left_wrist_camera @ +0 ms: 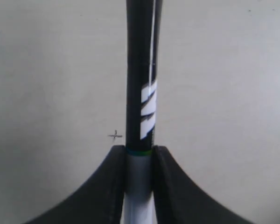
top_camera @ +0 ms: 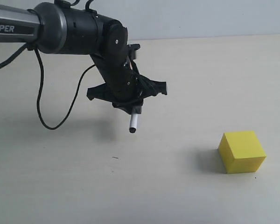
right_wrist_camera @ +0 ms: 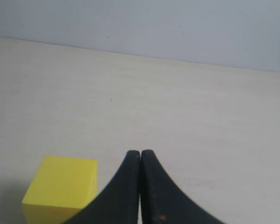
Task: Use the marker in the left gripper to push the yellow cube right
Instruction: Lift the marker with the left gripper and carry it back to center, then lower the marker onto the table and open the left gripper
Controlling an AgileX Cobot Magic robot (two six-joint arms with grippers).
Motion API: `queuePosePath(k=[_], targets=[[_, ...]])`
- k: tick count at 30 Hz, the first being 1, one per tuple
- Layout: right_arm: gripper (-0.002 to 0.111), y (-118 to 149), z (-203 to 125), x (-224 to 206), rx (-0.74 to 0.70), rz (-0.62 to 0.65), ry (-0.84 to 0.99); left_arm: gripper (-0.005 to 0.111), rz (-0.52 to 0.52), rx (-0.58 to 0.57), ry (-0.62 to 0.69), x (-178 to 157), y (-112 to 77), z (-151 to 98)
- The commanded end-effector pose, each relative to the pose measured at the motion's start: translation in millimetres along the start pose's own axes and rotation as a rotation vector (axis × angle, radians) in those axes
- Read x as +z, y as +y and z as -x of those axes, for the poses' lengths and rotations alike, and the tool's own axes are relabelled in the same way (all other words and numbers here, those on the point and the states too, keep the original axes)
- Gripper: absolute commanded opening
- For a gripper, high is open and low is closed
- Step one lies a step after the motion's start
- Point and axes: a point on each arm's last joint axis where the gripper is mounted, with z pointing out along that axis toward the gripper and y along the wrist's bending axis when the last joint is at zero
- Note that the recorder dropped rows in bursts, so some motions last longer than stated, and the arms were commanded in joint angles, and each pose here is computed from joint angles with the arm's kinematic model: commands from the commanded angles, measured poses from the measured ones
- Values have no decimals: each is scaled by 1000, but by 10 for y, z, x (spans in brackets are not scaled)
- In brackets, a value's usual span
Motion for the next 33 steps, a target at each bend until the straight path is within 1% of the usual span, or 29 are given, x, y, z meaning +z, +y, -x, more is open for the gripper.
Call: queuePosePath(k=[1,9,15,17,18,19,20,21,22,23,24,25,27,28,31,32,33], targets=[[0,-2,3,-1,-10,-5,-12,0,9,-58,-2,142,57,37],[0,-2,3,-1,-10,-5,-13,0,31,-60,20,350,107,19],[0,-2,3,-1,-10,-5,-13,0,31,-61,18,379,110,19],[0,-2,3,-1,-10,-5,-13,3,31,-61,18,379,110,19],[0,-2,3,-1,-10,-5,-13,10,31,-58,18,379,110,19],[0,-2,3,-1,-10,-5,-13,19,35,-58,23,379,113,15],[0,-2,3,-1,-10,-5,-13,25,35,-58,24,379,114,13],[0,-2,3,-1,-10,-5,-13,36,37,-58,26,379,115,11],[0,-2,3,-1,-10,-5,-13,41,37,-58,26,379,115,11],[0,-2,3,-1,-10,-5,-13,51,37,-54,26,379,115,11],[0,-2,3,-1,-10,-5,-13,54,37,-49,26,379,115,11],[0,-2,3,-1,-10,-5,-13,61,35,-30,24,379,114,14],[0,-2,3,-1,-10,-5,-13,67,25,9,11,316,99,30],[0,-2,3,-1,-10,-5,-13,68,15,34,-4,239,83,47],[0,-2,3,-1,-10,-5,-13,67,-20,103,-61,-47,30,98],[0,-2,3,-1,-10,-5,-13,67,-37,163,-90,-219,6,115],[0,-2,3,-1,-10,-5,-13,66,-44,190,-101,-321,-5,117]])
